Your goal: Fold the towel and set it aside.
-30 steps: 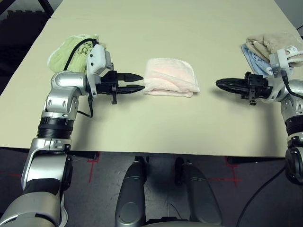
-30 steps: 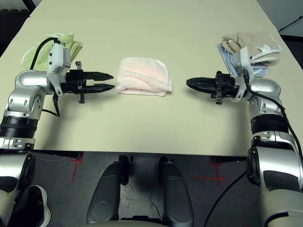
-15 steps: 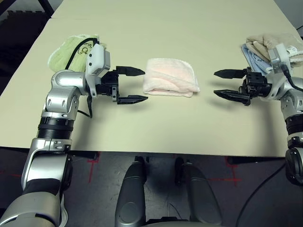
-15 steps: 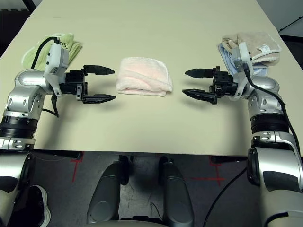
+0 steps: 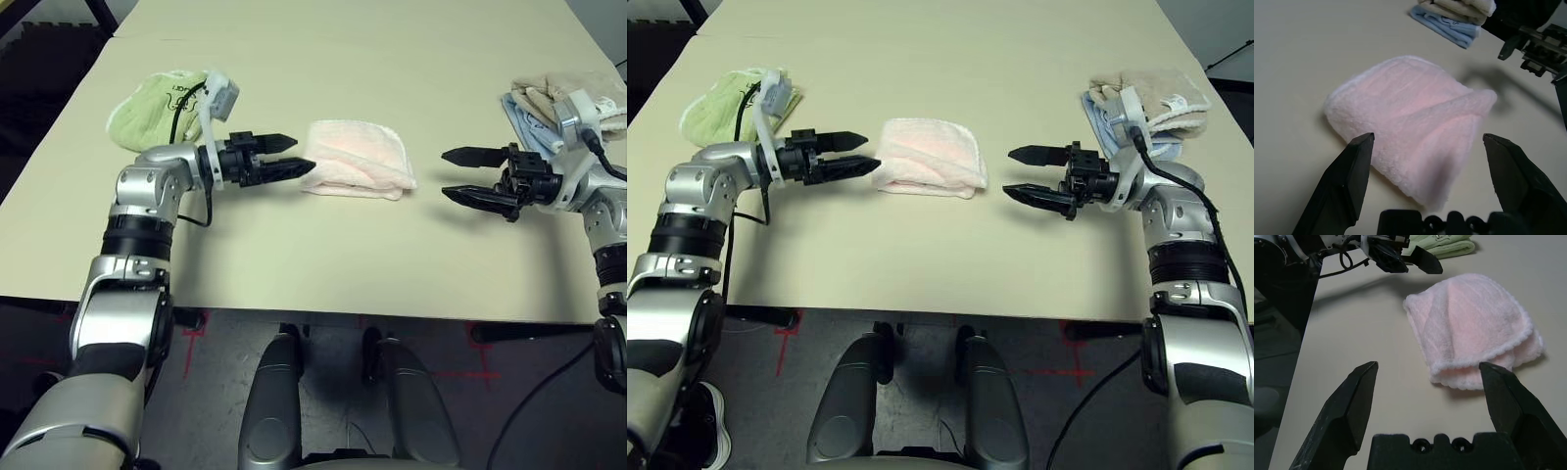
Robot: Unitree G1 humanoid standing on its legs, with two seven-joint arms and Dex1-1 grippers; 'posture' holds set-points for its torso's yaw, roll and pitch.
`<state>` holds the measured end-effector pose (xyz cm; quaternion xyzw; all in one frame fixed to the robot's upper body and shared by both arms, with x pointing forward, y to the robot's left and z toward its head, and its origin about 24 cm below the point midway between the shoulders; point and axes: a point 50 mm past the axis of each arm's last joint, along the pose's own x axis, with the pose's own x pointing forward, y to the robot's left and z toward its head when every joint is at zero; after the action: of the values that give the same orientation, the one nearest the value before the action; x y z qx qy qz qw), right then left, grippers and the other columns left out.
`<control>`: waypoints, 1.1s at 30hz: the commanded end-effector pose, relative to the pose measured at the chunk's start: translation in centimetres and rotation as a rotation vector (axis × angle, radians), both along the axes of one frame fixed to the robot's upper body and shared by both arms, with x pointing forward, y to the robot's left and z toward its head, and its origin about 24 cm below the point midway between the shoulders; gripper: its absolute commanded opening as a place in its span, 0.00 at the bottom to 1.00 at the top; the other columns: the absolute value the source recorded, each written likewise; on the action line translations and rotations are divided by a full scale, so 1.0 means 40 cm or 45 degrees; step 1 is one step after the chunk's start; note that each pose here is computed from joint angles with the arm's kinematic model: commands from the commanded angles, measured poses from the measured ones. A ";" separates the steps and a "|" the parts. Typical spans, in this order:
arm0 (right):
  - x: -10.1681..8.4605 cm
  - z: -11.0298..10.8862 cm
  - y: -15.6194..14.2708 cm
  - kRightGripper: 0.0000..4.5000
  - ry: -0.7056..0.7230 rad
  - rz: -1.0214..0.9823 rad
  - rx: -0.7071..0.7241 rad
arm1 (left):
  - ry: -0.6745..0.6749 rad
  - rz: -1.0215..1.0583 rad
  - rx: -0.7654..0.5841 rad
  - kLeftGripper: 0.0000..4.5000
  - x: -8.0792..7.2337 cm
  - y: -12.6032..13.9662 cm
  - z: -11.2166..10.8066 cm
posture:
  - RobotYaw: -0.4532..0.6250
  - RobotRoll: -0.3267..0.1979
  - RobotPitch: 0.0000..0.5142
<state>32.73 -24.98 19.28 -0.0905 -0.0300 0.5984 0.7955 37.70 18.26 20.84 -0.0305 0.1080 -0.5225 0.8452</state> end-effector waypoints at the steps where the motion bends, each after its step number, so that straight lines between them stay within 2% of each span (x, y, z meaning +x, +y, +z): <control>1: -0.005 -0.004 -0.007 0.99 0.000 -0.006 -0.021 | 0.169 0.044 -0.042 1.00 0.014 -0.008 -0.017 | 0.43 0.62 0.49; 7: -0.001 -0.002 0.002 0.99 -0.008 0.005 -0.012 | 0.387 0.140 -0.045 1.00 0.025 -0.015 -0.035 | 0.43 0.62 0.49; 10: 0.002 0.002 0.002 0.99 -0.011 0.005 -0.011 | 0.570 0.112 -0.054 1.00 0.011 -0.006 -0.036 | 0.43 0.62 0.49; 15: 0.006 0.002 0.000 0.99 -0.011 0.004 -0.017 | 0.701 0.070 -0.130 1.00 0.000 -0.016 -0.020 | 0.44 0.62 0.50; 21: 0.010 0.001 0.004 0.99 -0.015 0.013 -0.020 | 0.733 0.029 -0.187 1.00 0.002 -0.051 -0.020 | 0.44 0.62 0.50; 28: 0.007 0.002 0.001 0.99 -0.017 0.011 -0.030 | 0.694 0.072 -0.267 1.00 0.019 -0.082 -0.021 | 0.43 0.62 0.50; 33: 0.006 0.003 0.000 0.99 -0.019 0.008 -0.036 | 0.714 0.098 -0.222 1.00 0.021 -0.083 -0.027 | 0.43 0.62 0.50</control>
<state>33.14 -24.78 19.46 -0.0988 -0.0347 0.6000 0.7931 38.52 15.08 19.91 -0.2573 0.2806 -0.4727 0.7947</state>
